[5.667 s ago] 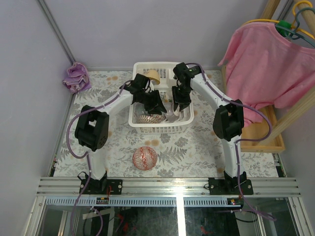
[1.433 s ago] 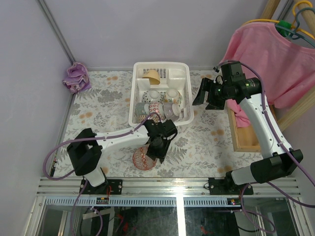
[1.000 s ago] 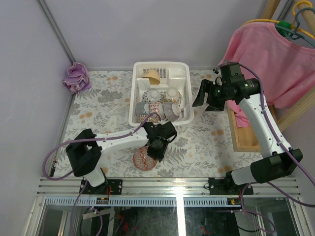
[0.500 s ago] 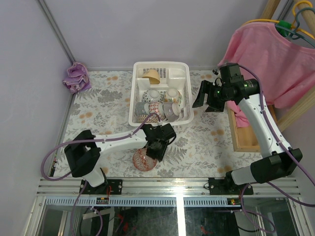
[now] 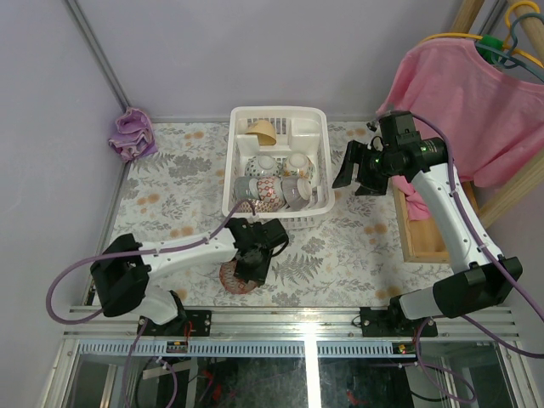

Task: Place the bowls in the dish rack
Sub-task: Pick up the bowl from the center of the board.

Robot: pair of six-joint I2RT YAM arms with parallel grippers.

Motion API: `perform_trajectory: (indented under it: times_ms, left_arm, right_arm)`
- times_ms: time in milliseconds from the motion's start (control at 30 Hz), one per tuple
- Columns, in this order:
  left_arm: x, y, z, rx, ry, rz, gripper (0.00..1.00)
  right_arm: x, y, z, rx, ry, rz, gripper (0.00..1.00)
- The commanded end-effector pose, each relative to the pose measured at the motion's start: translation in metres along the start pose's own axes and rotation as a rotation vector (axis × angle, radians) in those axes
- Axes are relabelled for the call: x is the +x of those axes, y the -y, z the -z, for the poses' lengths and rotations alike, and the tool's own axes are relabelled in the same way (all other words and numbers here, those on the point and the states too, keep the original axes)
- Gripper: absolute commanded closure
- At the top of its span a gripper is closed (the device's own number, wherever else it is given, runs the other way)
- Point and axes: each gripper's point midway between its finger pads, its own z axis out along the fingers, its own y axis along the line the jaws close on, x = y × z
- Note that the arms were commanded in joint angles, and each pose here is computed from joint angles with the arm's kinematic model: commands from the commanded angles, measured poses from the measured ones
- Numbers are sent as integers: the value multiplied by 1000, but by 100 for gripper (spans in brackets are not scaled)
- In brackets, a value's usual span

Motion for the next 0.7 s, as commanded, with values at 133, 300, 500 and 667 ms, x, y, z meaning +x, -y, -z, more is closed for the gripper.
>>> perform_trajectory:
  times_ms: [133, 300, 500, 667]
  left_arm:
    - [12, -6, -5, 24, -9, -8, 65]
    - [9, 2, -7, 47, -14, -32, 66]
    - [8, 9, -10, 85, -16, -60, 84]
    - [2, 14, -5, 97, -2, -85, 100]
  right_arm:
    - [4, -8, 10, -48, 6, 1, 23]
    - [3, -8, 11, -46, 10, 2, 23]
    - [3, -8, 12, -43, 12, 1, 23]
    - [2, -7, 11, -36, 13, 4, 23]
